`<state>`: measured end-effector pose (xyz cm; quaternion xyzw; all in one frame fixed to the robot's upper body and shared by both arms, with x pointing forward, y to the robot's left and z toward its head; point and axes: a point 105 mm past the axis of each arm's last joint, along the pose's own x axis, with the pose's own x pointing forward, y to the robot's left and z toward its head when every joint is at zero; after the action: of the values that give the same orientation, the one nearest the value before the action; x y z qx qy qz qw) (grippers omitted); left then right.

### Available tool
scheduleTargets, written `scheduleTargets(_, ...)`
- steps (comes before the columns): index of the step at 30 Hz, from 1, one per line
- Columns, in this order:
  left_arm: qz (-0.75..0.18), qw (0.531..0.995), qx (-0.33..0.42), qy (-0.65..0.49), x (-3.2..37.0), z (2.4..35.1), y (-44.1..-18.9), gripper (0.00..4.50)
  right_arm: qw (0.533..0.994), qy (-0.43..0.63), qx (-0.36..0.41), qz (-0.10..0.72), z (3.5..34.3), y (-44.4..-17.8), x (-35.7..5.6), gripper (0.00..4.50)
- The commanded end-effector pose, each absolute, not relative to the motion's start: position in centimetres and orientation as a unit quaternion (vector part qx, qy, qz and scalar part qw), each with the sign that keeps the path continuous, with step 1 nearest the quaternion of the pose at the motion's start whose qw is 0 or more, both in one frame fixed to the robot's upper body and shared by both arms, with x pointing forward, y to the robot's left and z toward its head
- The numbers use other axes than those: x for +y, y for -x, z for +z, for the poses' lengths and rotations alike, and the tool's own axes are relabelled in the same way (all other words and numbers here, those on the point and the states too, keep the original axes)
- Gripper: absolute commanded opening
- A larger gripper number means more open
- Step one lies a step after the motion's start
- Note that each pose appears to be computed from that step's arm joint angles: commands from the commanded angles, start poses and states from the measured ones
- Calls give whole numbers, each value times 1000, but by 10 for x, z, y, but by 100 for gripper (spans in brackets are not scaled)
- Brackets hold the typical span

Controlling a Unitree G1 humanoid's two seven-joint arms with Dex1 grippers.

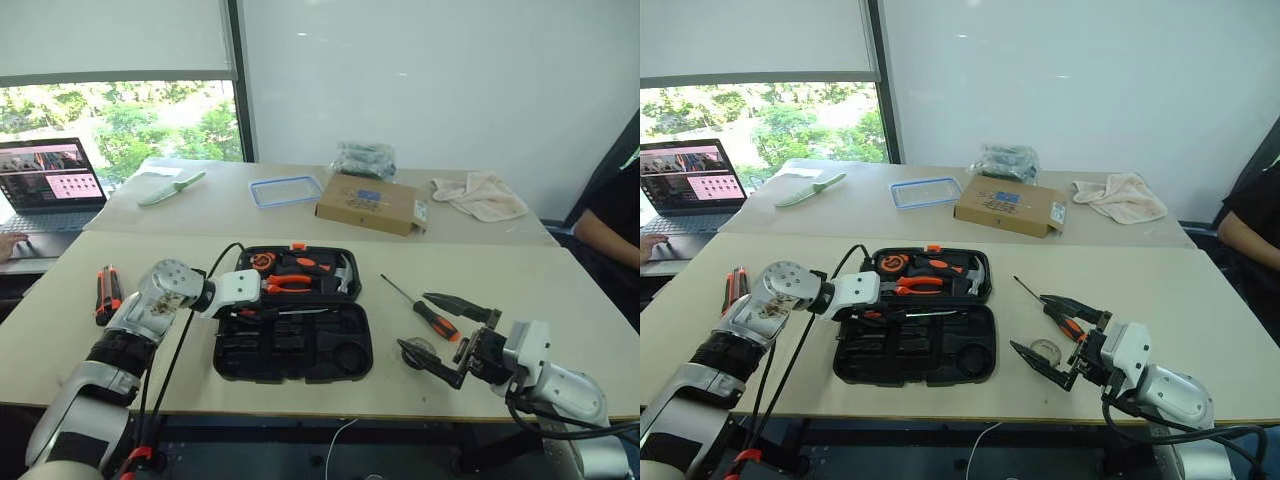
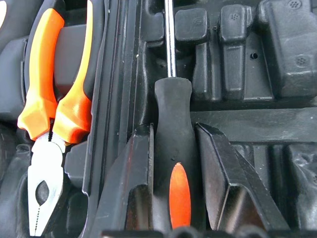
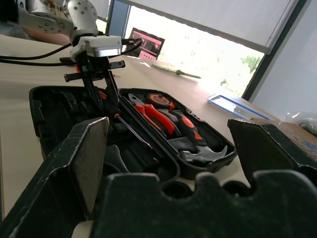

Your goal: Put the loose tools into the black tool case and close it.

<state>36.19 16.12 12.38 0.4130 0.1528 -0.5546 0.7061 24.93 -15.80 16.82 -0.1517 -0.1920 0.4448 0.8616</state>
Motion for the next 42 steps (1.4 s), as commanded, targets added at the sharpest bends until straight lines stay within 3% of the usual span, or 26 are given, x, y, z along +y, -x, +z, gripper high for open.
scheduleTargets(1, -549, 703, 130, -433, 153, 134, -367, 82, 858, 157, -206, 444, 176, -246, -156, 450)
scheduleTargets(2, -550, 702, 132, -433, 153, 134, -367, 82, 857, 156, -205, 446, 176, -246, -155, 450)
scheduleTargets(4, -551, 709, 116, -425, 149, 139, -367, 182, 856, 154, -204, 449, 175, -245, -154, 450)
scheduleTargets(9, -559, 726, 49, -399, 142, 162, -363, 323, 857, 150, -198, 452, 174, -243, -153, 450)
scheduleTargets(15, -552, 753, 23, -357, 148, 174, -361, 323, 858, 144, -189, 455, 170, -241, -152, 450)
scheduleTargets(18, -543, 768, 48, -336, 155, 159, -363, 251, 858, 142, -187, 457, 169, -242, -150, 450)
scheduleTargets(25, -528, 783, 84, -319, 160, 131, -365, 5, 858, 145, -187, 456, 171, -245, -152, 450)
scheduleTargets(42, -539, 752, 186, -331, 147, 87, -358, 2, 863, 145, -185, 448, 168, -244, -155, 450)
